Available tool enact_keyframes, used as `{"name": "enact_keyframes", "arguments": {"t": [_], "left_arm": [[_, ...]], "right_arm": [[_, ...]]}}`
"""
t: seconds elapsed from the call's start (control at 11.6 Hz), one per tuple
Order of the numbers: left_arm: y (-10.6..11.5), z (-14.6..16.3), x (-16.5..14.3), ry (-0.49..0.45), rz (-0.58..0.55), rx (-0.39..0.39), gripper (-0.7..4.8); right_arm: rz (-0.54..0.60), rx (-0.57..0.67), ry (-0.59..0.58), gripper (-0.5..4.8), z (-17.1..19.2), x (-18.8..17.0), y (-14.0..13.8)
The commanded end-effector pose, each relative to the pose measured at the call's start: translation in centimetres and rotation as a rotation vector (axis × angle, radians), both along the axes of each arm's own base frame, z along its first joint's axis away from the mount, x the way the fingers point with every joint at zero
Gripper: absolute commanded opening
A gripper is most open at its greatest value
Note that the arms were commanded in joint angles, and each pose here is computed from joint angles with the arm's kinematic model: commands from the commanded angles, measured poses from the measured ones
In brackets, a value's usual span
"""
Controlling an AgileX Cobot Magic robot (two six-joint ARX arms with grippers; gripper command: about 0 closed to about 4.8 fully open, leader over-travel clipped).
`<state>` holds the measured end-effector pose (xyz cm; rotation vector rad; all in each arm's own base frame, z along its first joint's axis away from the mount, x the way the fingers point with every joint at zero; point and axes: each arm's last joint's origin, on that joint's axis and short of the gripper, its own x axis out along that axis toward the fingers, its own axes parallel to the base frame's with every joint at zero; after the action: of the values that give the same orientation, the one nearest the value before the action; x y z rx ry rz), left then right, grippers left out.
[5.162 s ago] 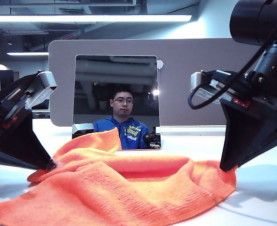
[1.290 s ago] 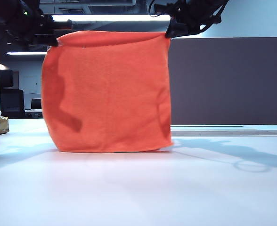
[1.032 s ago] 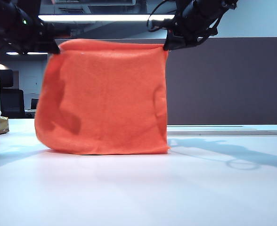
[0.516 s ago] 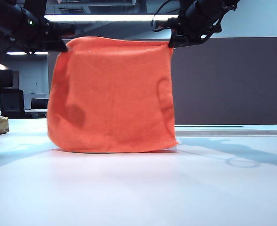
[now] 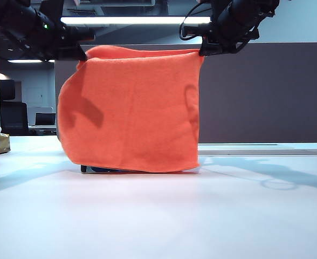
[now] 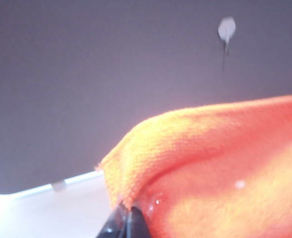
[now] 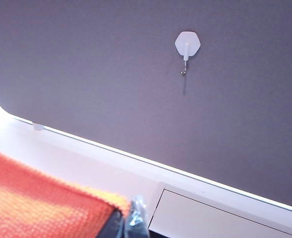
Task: Pick up the cloth from the table and use it to cover the mirror.
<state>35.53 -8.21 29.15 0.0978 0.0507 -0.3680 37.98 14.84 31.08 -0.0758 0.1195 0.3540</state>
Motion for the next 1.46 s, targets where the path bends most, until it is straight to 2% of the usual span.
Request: {"name": "enact_keyframes", "arguments": {"t": [0.09, 0.34, 0.52, 0.6, 1.03, 1.46], "left_arm": [[-0.1, 0.2, 0.0, 0.002, -0.010, -0.003, -0.06], [-0.1, 0.1, 0.0, 0.011, -0.002, -0.001, -0.06], [0.0, -0.1, 0.0, 0.036, 0.024, 0.007, -0.06], [0.1, -0.5, 0.0, 0.065, 0.046, 0.017, -0.06], [0.2, -1.1, 0.0, 0.116, 0.079, 0.034, -0.06], [0.2, -2.1, -0.2, 0.218, 0.082, 0.063, 0.01]], "right_arm": [[-0.003, 0.010, -0.033, -0.01, 0.7, 0.8, 0.1], [0.017, 0.009, -0.024, -0.01, 0.9, 1.8, 0.5], [0.017, 0.002, -0.007, -0.01, 0.3, 2.3, 0.7], [0.016, -0.020, 0.053, -0.01, -1.5, 3.0, 1.0], [0.016, -0.028, 0.073, -0.01, -2.0, 3.1, 1.0], [0.018, -0.079, 0.209, -0.01, -3.4, 2.8, 0.9]]}}
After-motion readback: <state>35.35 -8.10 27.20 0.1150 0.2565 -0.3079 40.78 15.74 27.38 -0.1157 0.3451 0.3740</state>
